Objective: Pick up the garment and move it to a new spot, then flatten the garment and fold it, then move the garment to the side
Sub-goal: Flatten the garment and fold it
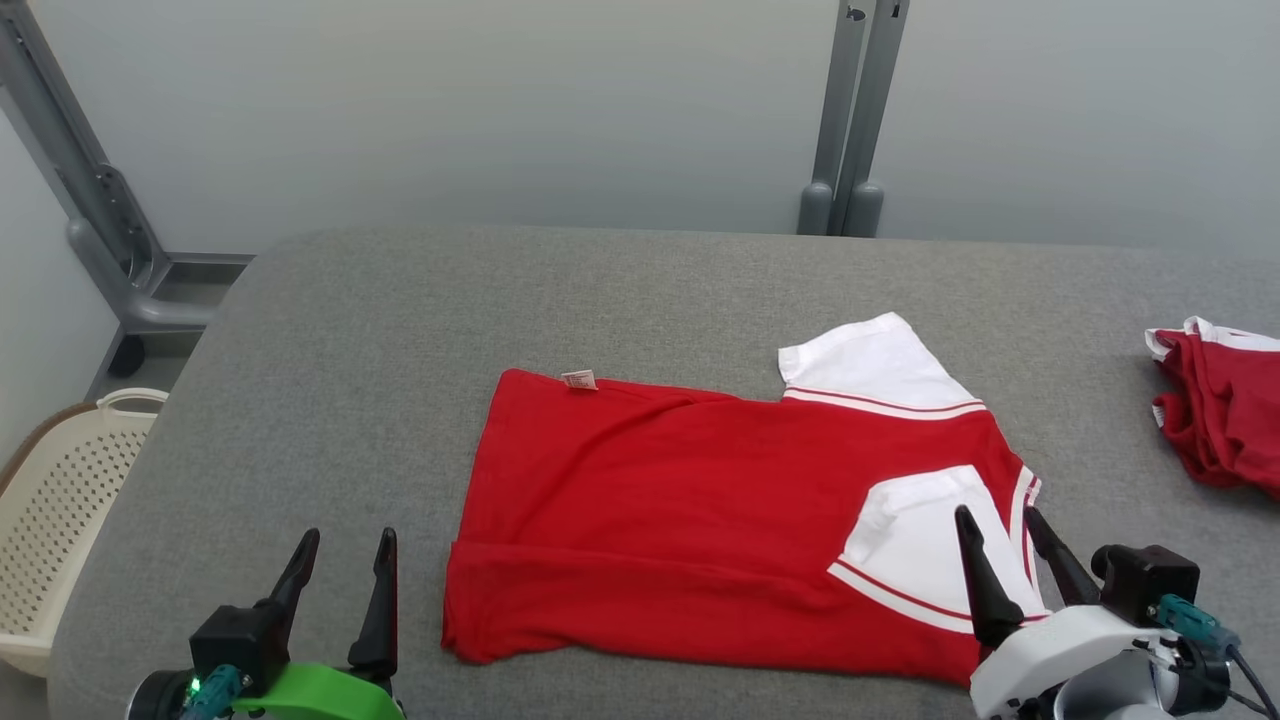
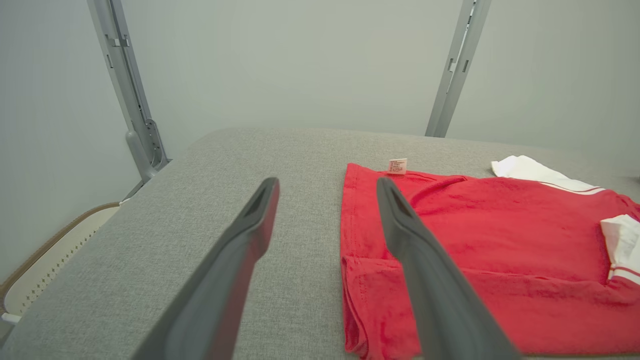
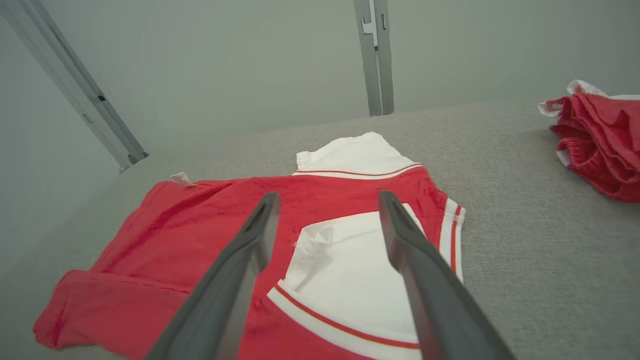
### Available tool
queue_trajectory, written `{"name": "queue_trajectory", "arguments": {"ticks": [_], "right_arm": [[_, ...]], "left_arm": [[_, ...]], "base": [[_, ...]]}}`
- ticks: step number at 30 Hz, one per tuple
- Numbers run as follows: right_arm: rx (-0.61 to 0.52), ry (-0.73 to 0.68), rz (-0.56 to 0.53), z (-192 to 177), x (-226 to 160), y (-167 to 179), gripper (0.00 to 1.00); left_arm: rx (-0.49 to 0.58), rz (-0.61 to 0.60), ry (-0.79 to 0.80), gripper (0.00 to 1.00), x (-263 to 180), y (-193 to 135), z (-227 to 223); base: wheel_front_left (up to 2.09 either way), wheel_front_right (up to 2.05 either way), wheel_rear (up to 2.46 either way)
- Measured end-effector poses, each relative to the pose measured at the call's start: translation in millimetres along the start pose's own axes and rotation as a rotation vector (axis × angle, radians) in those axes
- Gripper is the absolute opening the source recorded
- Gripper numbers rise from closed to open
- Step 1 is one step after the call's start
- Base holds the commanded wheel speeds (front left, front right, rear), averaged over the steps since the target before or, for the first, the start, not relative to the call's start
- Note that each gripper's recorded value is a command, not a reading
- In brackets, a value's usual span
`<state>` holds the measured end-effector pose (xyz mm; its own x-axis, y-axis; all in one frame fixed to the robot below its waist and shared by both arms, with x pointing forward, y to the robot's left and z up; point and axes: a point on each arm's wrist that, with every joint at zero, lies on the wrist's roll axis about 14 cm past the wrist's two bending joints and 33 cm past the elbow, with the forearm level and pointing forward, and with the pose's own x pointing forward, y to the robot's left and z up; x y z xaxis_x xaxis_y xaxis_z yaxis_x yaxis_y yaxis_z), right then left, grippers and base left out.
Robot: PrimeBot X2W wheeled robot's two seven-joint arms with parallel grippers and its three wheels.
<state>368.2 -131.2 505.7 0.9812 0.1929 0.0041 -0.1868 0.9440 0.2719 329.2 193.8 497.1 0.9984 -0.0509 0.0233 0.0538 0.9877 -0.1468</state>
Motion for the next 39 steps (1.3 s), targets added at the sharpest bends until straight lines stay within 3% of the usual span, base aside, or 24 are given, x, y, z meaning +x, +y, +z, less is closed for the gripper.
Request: {"name": "queue_trajectory", "arguments": {"ticks": [2, 39], "right_arm": [[-0.055, 0.014, -0.017, -3.0, -4.0, -6.5, 1.0], [0.022, 0.059, -0.053, -17.0, -5.6, -16.7, 1.0]], "left_arm": [[0.011, 0.0, 0.007, 1.0, -1.0, -0.1, -2.4], [-0.021, -0.044, 0.076, 1.0, 2.9, -12.2, -23.0]], "base": [[0.0, 0.0, 0.0], [0.0, 0.0, 0.0]]}}
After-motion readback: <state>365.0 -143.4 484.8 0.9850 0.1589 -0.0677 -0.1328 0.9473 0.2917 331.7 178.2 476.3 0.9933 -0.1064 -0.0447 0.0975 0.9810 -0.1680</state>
